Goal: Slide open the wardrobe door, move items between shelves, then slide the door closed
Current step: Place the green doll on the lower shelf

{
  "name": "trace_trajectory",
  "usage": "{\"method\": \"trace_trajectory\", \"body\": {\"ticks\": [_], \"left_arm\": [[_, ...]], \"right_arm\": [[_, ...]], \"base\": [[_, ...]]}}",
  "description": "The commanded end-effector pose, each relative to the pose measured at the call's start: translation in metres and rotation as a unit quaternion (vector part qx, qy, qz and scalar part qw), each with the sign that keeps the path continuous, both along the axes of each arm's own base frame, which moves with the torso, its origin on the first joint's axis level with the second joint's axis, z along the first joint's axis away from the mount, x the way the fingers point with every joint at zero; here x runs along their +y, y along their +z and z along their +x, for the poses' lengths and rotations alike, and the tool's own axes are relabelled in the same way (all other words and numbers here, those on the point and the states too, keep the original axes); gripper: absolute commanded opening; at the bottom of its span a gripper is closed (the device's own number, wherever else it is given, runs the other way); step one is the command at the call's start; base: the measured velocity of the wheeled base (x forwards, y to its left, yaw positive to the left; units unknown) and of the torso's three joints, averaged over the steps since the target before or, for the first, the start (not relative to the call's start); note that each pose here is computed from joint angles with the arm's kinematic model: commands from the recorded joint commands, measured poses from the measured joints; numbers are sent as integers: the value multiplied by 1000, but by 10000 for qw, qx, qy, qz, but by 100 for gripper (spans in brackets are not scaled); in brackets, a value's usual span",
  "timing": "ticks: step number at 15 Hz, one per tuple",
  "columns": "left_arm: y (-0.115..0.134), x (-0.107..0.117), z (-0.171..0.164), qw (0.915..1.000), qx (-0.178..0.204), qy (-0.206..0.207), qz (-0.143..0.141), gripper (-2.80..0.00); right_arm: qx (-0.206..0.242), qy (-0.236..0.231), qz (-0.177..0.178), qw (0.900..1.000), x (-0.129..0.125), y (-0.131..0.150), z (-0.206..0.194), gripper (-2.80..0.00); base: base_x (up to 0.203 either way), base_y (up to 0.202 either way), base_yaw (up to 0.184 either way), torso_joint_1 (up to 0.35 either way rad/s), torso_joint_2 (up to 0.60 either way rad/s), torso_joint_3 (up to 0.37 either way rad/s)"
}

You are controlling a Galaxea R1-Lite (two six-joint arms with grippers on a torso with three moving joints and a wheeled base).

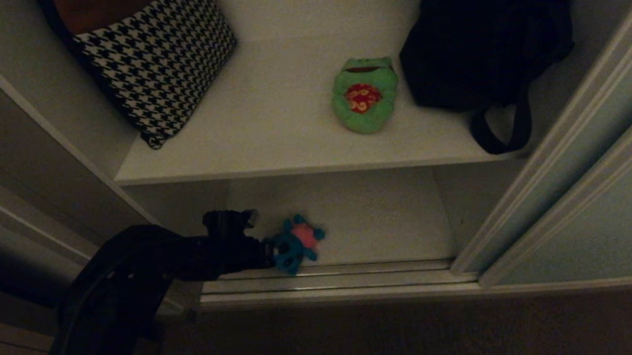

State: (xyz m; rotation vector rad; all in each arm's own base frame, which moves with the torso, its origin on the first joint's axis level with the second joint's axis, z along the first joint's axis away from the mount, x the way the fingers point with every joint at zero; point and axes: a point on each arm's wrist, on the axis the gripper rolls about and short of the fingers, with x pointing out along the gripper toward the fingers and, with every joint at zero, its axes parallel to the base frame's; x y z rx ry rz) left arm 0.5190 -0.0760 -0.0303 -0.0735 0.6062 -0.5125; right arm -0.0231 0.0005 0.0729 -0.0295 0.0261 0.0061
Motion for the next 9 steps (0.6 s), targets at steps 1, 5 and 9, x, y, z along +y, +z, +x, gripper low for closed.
{"method": "trace_trajectory", "body": {"ticks": [1,5,9], "left_arm": [[8,0,-7,9982,539,-187,-156,-280],[2,0,-9,9912,1296,-278,-10,-280],[-22,2,1,9967,602,-196,510,-280]], "right_arm": [[0,2,-4,10000,0,0,0,-280],[7,2,-4,10000,0,0,0,-280],[0,2,-4,10000,0,0,0,-280]], "base": [[0,0,0,0,0,0],[0,0,0,0,0,0],[0,0,0,0,0,0]]}}
